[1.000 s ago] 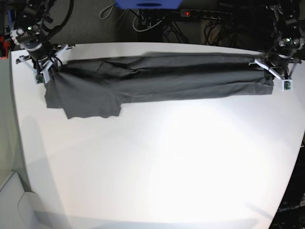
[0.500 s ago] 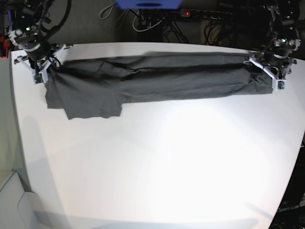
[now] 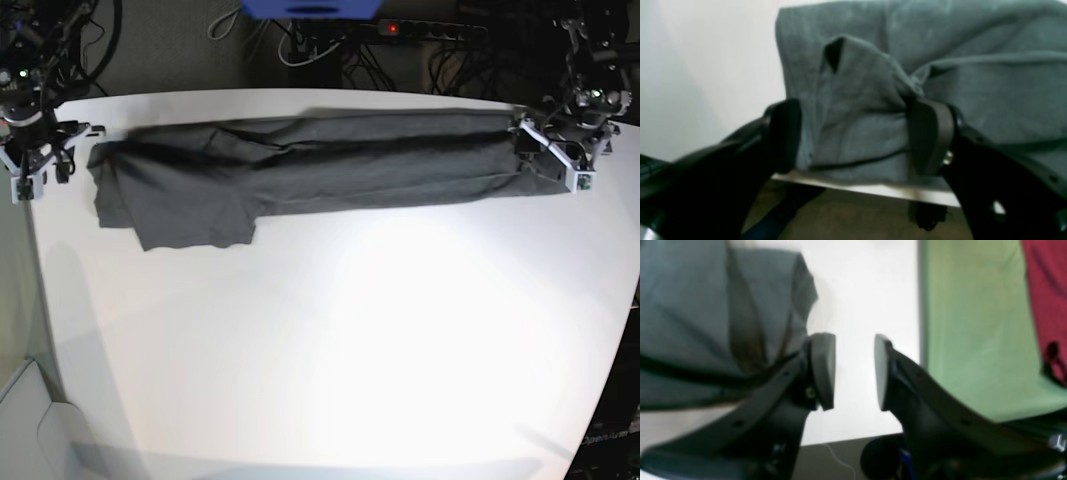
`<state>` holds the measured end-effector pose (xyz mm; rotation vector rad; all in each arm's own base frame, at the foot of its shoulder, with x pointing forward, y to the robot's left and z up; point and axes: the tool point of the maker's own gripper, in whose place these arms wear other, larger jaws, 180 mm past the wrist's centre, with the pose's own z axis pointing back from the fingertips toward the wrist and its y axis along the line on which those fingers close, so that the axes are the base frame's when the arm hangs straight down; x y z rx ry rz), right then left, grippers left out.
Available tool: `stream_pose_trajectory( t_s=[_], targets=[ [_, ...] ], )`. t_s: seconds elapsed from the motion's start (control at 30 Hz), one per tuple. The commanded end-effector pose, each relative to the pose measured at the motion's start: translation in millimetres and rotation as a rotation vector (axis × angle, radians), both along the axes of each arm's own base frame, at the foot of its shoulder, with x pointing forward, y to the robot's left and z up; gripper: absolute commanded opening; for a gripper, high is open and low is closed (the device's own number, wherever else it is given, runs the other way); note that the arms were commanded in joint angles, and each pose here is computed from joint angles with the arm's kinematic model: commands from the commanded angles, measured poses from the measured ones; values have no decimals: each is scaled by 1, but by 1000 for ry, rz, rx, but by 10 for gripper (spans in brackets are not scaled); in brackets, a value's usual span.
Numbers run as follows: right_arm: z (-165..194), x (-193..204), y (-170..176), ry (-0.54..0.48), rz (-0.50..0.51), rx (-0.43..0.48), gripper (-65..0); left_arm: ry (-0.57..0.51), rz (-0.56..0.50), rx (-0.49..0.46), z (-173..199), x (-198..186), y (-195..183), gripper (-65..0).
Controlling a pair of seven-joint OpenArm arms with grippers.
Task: Layout the t-shirt on the table in an organized manner, then fold the t-shirt properly
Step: 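Regrasp the strip end with the right gripper and tuck the loose fabric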
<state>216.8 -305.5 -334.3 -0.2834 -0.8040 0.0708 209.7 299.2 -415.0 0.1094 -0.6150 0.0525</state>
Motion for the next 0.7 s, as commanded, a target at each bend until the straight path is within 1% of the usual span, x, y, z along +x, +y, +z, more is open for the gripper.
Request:
stream_pose_trajectory(
  t_s=[0.0,0.1,0.2,0.3,0.37,0.47,0.53,0.67],
  targets=[
    [17,17,7,-57,39,-13,-420,-22,-2,20,8,3,5,-159],
    [16,42,34,-12,123,-5,-373,-18,-2,19,8,3,5,-159],
    [8,65,72,58,244,4,-321,-19,1,20,8,3,6,-159],
    [7,92,101,78,324,22,-292,-15,5,20,7,2,7,-159],
    [1,104,107,106,337,43,-290,-16,4,21,8,2,7,-159],
    [-14,119,108,148,331,89,-290,-13,6,21,7,1,7,-159],
    [-27,125,107,183,329,121,-290,-10,6,21,7,-1,7,-159],
    [-47,132,97,250,318,152,-290,-11,7,20,7,-1,7,-159]
  ],
)
